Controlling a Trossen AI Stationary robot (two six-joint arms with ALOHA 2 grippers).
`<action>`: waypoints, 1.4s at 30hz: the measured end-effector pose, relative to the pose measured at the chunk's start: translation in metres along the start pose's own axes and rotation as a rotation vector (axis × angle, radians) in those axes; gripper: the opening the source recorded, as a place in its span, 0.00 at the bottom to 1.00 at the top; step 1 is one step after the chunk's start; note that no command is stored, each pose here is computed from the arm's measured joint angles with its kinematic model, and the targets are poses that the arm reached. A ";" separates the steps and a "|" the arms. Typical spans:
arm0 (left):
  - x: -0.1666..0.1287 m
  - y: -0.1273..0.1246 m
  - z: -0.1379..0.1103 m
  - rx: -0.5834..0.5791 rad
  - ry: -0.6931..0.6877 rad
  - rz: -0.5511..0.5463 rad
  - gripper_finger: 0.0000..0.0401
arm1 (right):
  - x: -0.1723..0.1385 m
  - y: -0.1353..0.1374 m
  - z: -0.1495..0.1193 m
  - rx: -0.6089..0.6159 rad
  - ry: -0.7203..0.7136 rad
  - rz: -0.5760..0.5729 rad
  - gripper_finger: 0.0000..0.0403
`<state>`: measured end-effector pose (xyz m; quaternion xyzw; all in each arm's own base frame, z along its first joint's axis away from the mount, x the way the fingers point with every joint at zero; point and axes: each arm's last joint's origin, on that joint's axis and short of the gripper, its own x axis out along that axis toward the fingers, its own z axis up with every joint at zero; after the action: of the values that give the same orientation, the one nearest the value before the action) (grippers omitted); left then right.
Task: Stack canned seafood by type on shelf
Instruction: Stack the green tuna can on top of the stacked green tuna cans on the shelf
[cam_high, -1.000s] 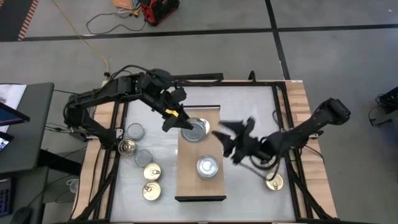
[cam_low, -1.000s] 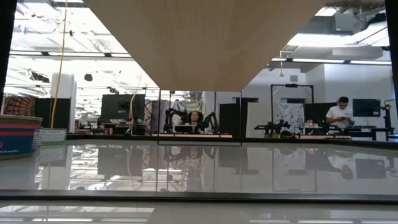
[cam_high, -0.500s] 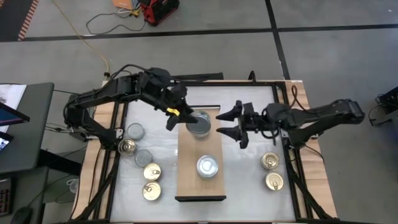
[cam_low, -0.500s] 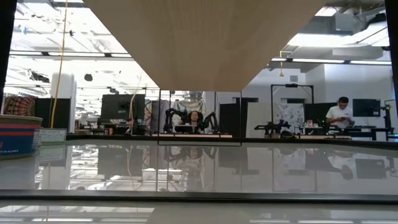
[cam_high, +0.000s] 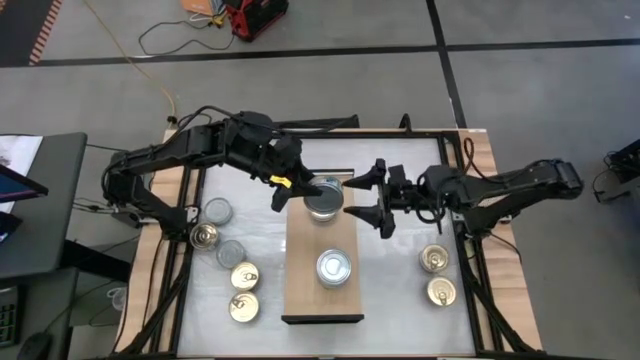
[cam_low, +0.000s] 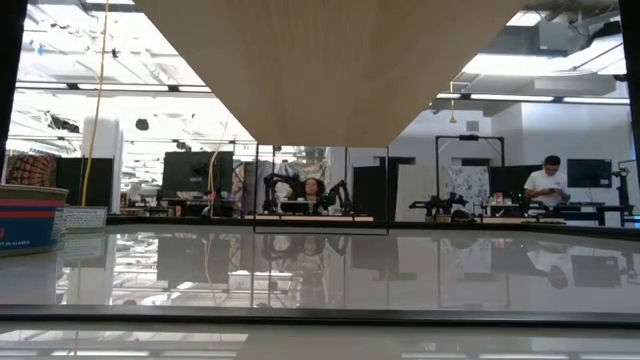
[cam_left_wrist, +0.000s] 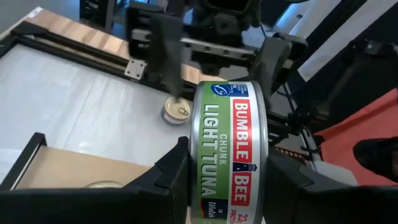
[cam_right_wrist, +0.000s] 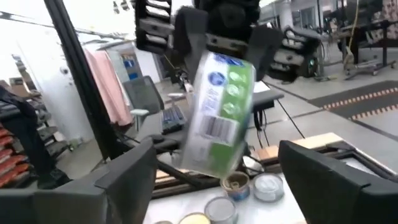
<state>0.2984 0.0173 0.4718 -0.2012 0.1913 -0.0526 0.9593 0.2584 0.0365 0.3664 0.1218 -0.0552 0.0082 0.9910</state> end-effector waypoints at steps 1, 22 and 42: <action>0.000 -0.001 0.000 0.003 -0.001 -0.002 0.34 | 0.002 -0.001 -0.001 0.000 0.000 -0.004 0.90; 0.011 -0.006 -0.007 0.002 -0.039 0.056 0.34 | 0.015 -0.008 0.001 -0.007 -0.114 -0.011 0.56; 0.016 -0.011 -0.009 0.132 -0.076 0.114 0.51 | 0.016 -0.009 -0.009 -0.027 -0.023 -0.025 0.41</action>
<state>0.3089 0.0006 0.4630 -0.1284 0.1621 -0.0027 0.9784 0.2755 0.0301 0.3575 0.1091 -0.0650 -0.0061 0.9919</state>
